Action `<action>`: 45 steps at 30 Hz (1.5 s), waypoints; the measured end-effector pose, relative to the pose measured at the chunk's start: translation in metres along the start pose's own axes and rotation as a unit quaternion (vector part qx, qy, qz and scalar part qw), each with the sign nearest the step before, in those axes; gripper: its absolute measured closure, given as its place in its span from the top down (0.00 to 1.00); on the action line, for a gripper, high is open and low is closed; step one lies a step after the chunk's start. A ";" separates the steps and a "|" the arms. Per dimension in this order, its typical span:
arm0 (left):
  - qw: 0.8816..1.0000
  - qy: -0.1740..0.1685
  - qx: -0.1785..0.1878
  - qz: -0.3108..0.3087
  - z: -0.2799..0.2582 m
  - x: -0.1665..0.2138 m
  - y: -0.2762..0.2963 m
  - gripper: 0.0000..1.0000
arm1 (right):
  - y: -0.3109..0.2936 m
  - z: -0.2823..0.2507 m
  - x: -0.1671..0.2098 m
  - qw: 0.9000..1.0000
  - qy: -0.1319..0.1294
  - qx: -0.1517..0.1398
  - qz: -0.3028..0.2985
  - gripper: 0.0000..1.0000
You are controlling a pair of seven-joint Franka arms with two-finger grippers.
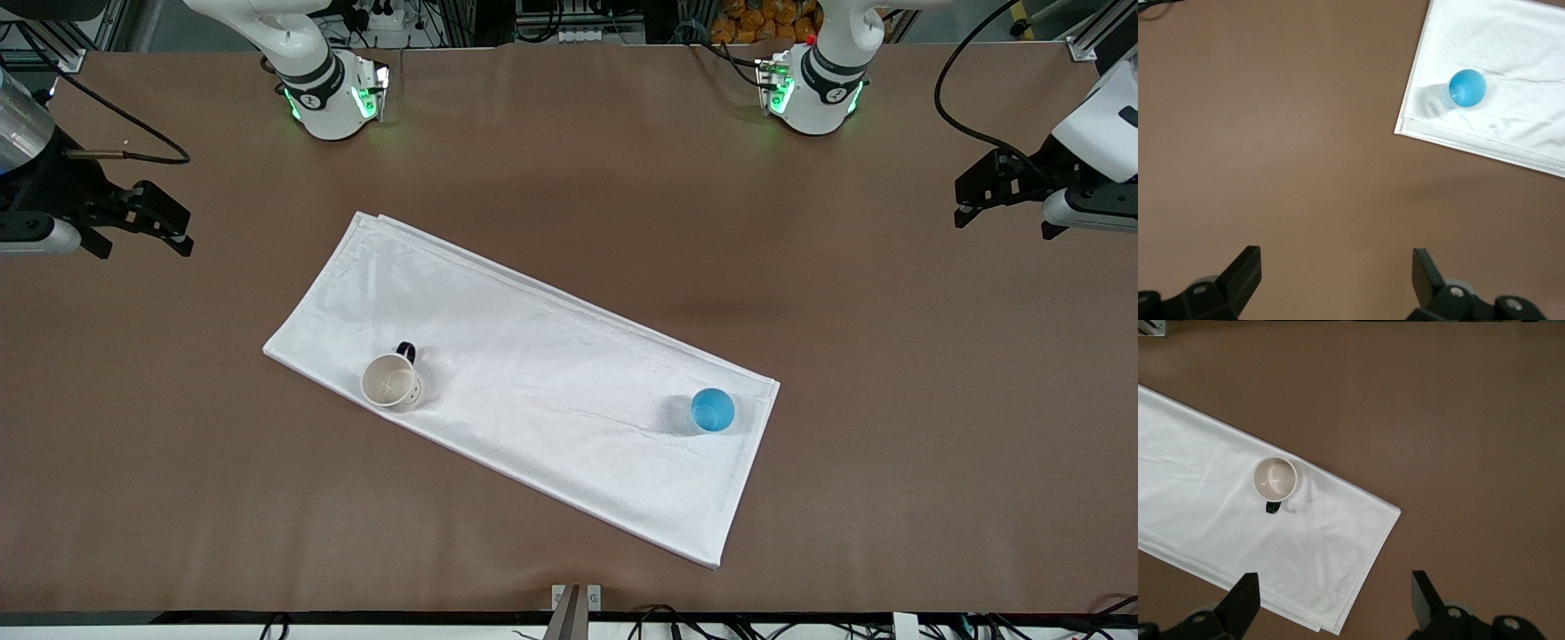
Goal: Place blue cup into white mug on table
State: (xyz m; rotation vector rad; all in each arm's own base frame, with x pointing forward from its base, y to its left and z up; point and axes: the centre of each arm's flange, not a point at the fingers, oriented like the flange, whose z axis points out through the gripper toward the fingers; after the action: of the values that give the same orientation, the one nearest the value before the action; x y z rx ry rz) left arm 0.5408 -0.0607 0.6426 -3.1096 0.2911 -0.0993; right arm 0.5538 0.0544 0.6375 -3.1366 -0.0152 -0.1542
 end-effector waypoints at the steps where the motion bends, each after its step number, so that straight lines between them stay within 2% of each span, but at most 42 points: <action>1: 1.000 0.000 0.000 0.000 0.000 0.000 0.000 1.00 | 0.000 0.000 0.000 1.000 -0.001 0.000 0.000 1.00; 12: 1.000 -0.009 -0.001 0.001 0.010 0.004 0.001 1.00 | -0.001 0.002 -0.003 1.000 -0.012 -0.001 -0.001 1.00; 19: 1.000 -0.022 -0.004 -0.013 0.047 0.029 0.019 1.00 | -0.002 0.002 -0.003 1.000 -0.013 0.000 -0.002 1.00; 25: 0.998 -0.016 -0.019 -0.062 0.100 0.071 0.044 1.00 | -0.003 0.003 -0.003 1.000 -0.014 0.000 -0.002 1.00; 34: 0.994 -0.001 -0.050 -0.092 0.224 0.127 0.080 1.00 | -0.010 0.014 -0.004 1.000 -0.028 0.000 -0.009 1.00; 40: 0.991 0.014 -0.084 -0.105 0.277 0.146 0.100 1.00 | -0.031 0.050 -0.003 0.998 -0.053 0.001 -0.027 1.00; 45: 0.987 0.022 -0.098 -0.123 0.307 0.152 0.124 1.00 | -0.054 0.094 0.002 0.998 -0.057 0.004 -0.040 1.00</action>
State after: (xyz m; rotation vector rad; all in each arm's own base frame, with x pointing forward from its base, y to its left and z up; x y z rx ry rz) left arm 0.6865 -0.2075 0.3432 -3.3281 -0.0903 -0.1507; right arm 0.5642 0.1082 0.5438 -3.1342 -0.1424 0.0254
